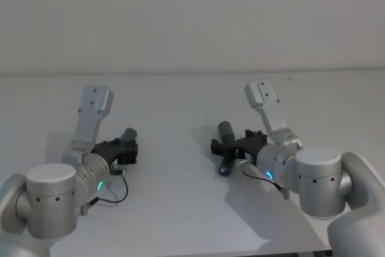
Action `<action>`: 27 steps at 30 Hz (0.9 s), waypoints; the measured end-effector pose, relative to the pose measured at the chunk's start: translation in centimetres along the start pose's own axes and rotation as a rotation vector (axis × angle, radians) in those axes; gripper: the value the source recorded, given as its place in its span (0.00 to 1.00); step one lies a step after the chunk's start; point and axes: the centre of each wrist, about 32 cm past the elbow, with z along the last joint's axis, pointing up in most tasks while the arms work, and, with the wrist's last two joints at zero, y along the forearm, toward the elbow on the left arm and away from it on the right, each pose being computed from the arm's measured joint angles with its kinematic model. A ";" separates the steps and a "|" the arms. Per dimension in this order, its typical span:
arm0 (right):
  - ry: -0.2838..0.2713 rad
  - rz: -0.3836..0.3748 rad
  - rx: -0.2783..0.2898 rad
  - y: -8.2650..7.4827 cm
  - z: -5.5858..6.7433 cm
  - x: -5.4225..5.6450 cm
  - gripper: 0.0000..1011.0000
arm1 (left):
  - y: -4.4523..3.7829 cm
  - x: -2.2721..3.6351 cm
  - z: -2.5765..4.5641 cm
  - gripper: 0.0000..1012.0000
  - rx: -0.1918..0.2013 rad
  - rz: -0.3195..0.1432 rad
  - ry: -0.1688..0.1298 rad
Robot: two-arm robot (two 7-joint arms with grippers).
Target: Use both hands to pick up one end of the pipe from the table, align the ends, and insert them.
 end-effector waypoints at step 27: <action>-0.001 0.000 -0.017 0.2 -0.1 0.1 0.53 | 0.00 0.00 0.00 0.33 0.000 0.000 0.000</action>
